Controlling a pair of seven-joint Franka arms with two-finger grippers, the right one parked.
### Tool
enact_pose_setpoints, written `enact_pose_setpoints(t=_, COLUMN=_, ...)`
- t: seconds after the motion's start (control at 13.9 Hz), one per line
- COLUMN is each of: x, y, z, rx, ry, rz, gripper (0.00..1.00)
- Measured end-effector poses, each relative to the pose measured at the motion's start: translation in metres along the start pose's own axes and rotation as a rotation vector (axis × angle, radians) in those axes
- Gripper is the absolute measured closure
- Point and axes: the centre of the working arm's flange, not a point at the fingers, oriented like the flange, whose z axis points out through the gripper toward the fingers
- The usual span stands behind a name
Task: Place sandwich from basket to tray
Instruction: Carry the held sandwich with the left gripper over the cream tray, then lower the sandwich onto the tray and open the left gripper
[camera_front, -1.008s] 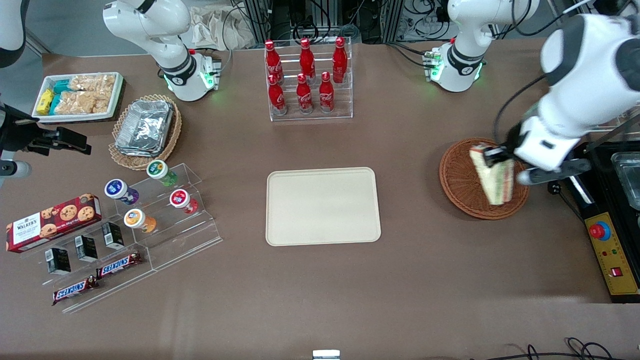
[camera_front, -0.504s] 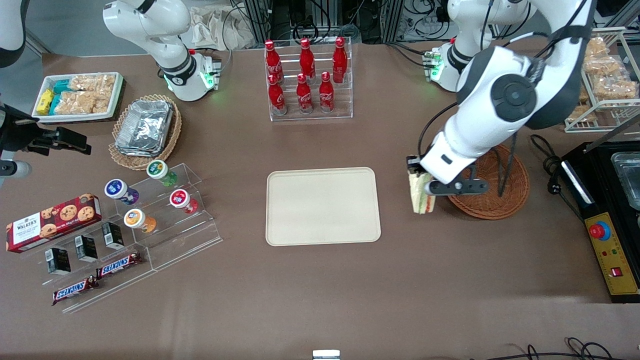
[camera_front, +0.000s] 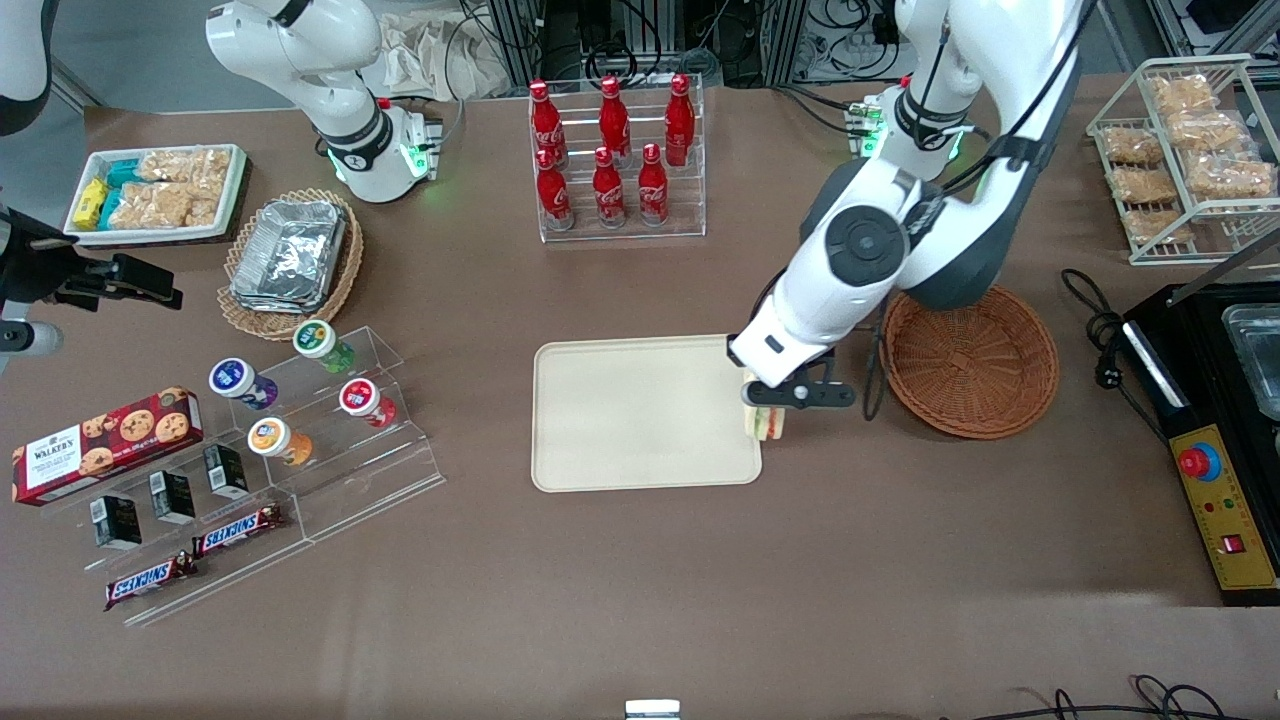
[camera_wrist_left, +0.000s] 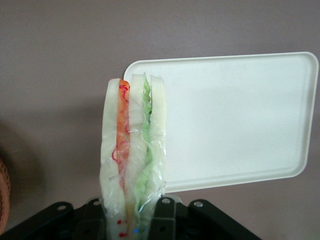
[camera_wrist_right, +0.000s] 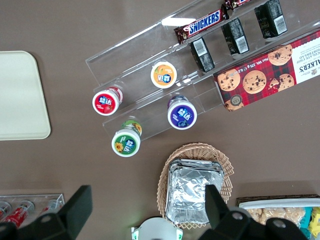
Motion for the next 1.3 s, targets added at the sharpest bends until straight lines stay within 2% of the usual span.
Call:
enact_pose_setpoints(t=0.14, x=0.0, y=0.014, z=0.031, rx=0.019, ry=0.004, rz=0.036, gripper=0.76)
enact_pose_setpoints(t=0.43, x=0.003, y=0.027, z=0.092, rx=-0.01, ry=-0.008, rz=0.056, gripper=0.76)
enact_pose_setpoints(t=0.65, x=0.006, y=0.023, z=0.122, rx=-0.008, ry=-0.04, rz=0.017, gripper=0.76)
enact_pose_setpoints(t=0.79, x=0.005, y=0.022, z=0.129, rx=0.007, ry=-0.042, rz=-0.013, gripper=0.76)
enact_pose_setpoints(t=1.08, x=0.004, y=0.021, z=0.146, rx=0.069, ry=-0.022, rz=-0.051, gripper=0.76)
enact_pose_setpoints(t=1.3, x=0.004, y=0.021, z=0.154, rx=0.07, ry=-0.023, rz=-0.055, gripper=0.79)
